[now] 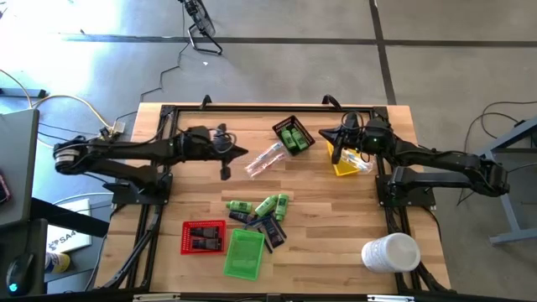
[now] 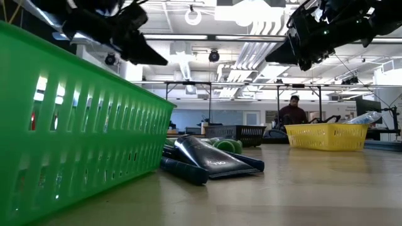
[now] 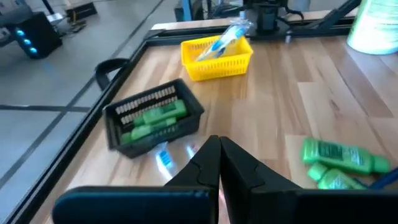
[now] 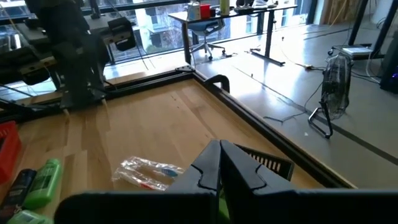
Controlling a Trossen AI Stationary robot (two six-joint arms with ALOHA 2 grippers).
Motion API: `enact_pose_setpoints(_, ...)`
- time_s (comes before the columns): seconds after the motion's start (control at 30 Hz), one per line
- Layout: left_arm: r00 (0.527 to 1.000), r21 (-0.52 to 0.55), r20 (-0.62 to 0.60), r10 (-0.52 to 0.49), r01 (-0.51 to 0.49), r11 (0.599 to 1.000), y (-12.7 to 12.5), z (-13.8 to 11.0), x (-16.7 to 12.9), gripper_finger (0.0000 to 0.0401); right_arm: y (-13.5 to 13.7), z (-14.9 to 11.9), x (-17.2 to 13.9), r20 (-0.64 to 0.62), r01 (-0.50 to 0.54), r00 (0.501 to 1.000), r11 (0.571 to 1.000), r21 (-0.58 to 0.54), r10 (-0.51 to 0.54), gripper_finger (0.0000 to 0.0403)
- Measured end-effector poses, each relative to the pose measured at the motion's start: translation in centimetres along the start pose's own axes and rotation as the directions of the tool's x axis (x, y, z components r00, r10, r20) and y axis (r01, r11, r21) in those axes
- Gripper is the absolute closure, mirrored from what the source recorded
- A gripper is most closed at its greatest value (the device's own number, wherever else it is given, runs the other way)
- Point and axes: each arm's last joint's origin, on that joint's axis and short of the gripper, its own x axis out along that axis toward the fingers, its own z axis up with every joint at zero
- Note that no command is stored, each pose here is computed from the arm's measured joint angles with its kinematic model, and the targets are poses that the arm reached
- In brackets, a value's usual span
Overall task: Pick & Place Travel size toiletries
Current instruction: Put the right razor into the green bin
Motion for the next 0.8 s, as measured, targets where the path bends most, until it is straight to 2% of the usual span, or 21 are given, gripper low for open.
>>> enact_pose_setpoints(0.27,0.996,0.013,0.072,0.047,-0.048,0.999,0.5,-2.1,-3.7,0.0400,1.1,0.5,0.0,0.047,-0.042,0.998,0.999,-0.009,0.043,0.0401)
enact_pose_setpoints(0.43,0.991,0.008,0.116,0.072,-0.074,0.997,0.5,-3.4,-5.5,0.0400,1.9,1.9,0.2,0.071,-0.046,0.996,0.999,-0.011,0.047,0.0401)
enact_pose_setpoints(0.6,0.985,0.002,0.158,0.075,-0.077,0.997,0.1,-4.3,-7.0,0.0400,3.1,3.9,0.9,0.014,-0.070,0.997,0.997,-0.022,0.071,0.0401)
enact_pose_setpoints(0.8,0.989,-0.020,0.130,0.074,-0.072,0.997,-0.2,-5.2,-8.4,0.0400,4.7,5.4,3.1,-0.122,-0.078,0.990,0.996,-0.046,0.072,0.0400)
